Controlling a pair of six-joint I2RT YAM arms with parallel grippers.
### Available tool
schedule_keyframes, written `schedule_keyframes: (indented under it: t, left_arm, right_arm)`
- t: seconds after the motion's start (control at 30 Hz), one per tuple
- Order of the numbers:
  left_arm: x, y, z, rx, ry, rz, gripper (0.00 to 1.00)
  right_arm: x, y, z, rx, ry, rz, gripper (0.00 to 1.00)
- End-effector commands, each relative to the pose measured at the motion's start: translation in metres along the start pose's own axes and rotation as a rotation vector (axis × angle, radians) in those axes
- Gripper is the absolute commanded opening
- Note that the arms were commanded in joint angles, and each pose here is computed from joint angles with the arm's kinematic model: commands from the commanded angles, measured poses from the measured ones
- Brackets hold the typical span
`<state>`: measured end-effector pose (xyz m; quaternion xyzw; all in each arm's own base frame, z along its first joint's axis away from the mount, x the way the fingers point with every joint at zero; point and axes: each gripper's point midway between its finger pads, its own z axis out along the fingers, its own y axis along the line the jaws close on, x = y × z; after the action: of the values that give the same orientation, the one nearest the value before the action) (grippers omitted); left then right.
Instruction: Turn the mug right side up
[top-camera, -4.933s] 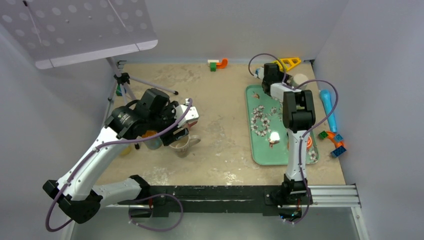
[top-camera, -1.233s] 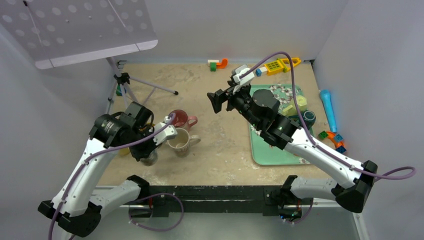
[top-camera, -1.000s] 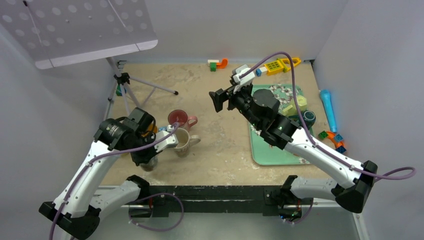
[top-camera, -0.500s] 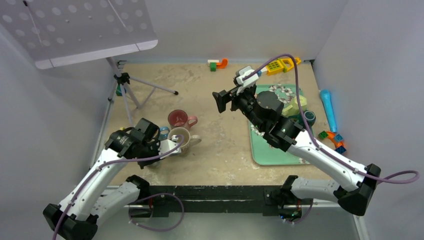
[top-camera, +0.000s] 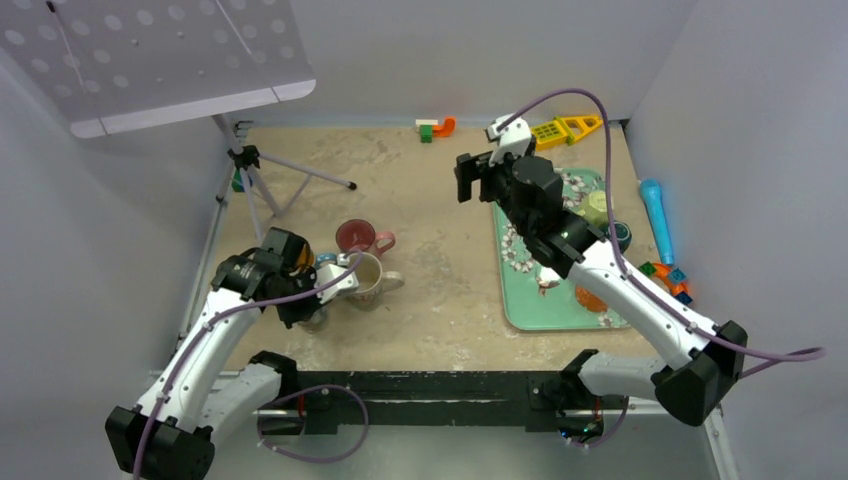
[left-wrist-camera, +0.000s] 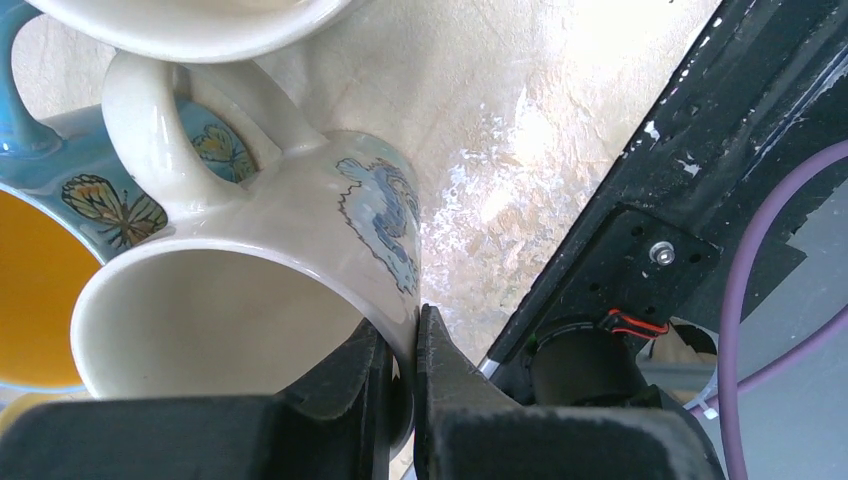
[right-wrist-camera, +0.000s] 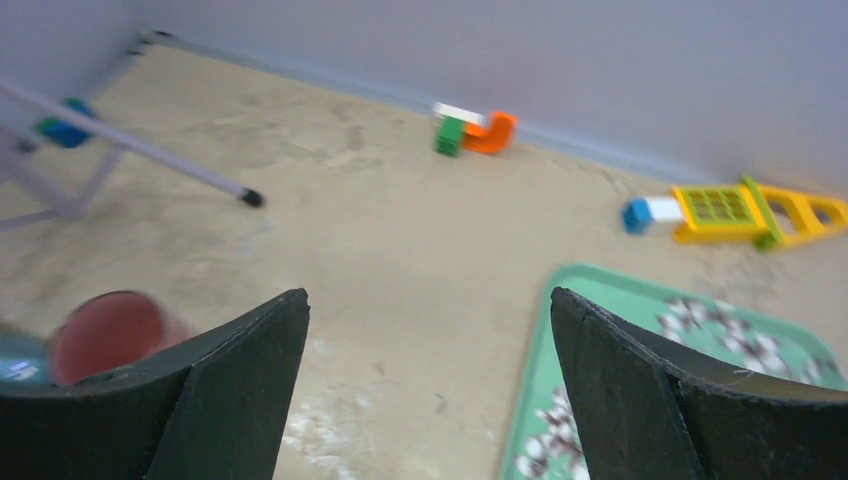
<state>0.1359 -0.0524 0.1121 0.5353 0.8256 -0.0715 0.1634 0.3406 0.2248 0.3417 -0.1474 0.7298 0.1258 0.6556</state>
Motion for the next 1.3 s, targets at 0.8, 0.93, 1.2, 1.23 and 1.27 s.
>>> schedule_keyframes:
  t: [0.8, 0.93, 1.2, 1.23, 1.27]
  left_arm:
    - [-0.073, 0.01, -0.097, -0.088, -0.286, -0.078, 0.79]
    - [-0.08, 0.013, -0.103, -0.099, -0.3, -0.105, 0.83]
    - [-0.084, 0.013, -0.1, -0.092, -0.324, -0.097, 0.85]
    - [-0.085, 0.014, -0.1, -0.093, -0.326, -0.095, 0.85]
    - [-0.085, 0.015, -0.099, -0.093, -0.326, -0.093, 0.85]
  right_arm:
    - [0.21, -0.221, -0.028, 1.144, 0.272, 0.715, 0.8]
    - [0.23, -0.238, -0.025, 1.196, 0.317, 0.724, 0.8]
    - [0.256, -0.268, -0.016, 1.266, 0.386, 0.666, 0.74]
    - [0.256, -0.269, -0.009, 1.239, 0.395, 0.652, 0.71]
    - [0.257, -0.268, -0.003, 1.212, 0.406, 0.644, 0.69]
